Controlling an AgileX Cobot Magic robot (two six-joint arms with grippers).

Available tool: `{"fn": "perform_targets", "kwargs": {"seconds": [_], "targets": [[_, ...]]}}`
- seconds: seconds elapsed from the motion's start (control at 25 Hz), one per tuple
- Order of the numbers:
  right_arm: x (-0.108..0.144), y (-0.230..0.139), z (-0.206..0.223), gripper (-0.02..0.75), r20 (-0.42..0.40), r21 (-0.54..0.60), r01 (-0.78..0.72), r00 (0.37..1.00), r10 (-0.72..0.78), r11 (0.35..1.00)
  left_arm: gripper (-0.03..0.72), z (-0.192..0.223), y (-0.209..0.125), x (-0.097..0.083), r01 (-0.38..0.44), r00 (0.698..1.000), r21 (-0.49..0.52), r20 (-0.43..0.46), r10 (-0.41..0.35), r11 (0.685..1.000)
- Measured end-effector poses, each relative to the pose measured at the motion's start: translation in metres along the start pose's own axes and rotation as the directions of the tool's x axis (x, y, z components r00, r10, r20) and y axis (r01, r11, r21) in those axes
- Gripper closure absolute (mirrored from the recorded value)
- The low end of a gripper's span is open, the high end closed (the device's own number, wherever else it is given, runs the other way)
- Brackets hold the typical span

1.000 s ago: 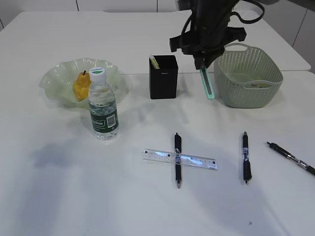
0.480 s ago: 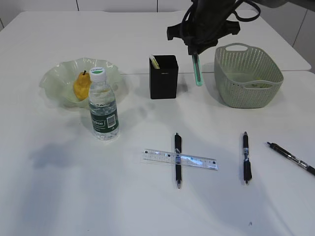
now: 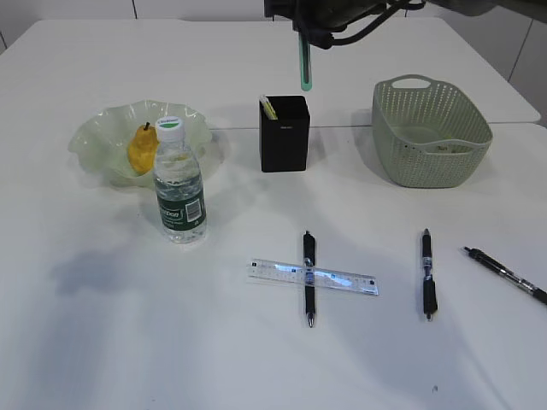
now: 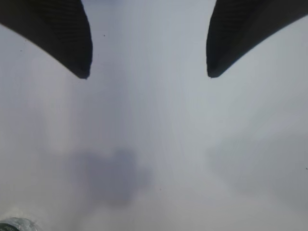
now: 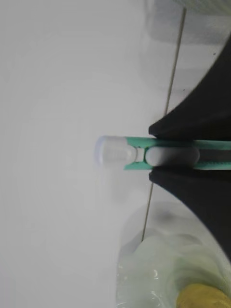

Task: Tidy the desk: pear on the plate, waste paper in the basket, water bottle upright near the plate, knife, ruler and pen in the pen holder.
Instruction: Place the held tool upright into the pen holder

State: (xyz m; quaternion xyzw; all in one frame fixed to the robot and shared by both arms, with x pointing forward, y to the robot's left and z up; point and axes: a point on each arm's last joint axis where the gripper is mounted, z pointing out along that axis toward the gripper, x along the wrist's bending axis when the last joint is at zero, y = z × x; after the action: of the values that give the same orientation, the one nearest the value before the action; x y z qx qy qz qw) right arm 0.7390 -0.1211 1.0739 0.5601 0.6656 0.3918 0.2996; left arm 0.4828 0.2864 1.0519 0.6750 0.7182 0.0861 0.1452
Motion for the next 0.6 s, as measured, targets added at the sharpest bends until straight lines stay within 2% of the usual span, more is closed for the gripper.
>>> {"fn": "perform_targets", "kwargs": {"seconds": [0.2,0.6], "targets": [[0.004,-0.005,0.017,0.612,-0.033,-0.075,0.005,0.999,-0.007,0.997,0.167,0.000,0.000,0.000,0.000,1.000,0.000,0.000,0.000,1.000],[0.008,-0.038,0.061,0.612,-0.068,-0.113,0.018,0.997,-0.026,0.993,0.167,0.000,0.000,0.000,0.000,1.000,-0.002,0.000,0.000,1.000]]}}
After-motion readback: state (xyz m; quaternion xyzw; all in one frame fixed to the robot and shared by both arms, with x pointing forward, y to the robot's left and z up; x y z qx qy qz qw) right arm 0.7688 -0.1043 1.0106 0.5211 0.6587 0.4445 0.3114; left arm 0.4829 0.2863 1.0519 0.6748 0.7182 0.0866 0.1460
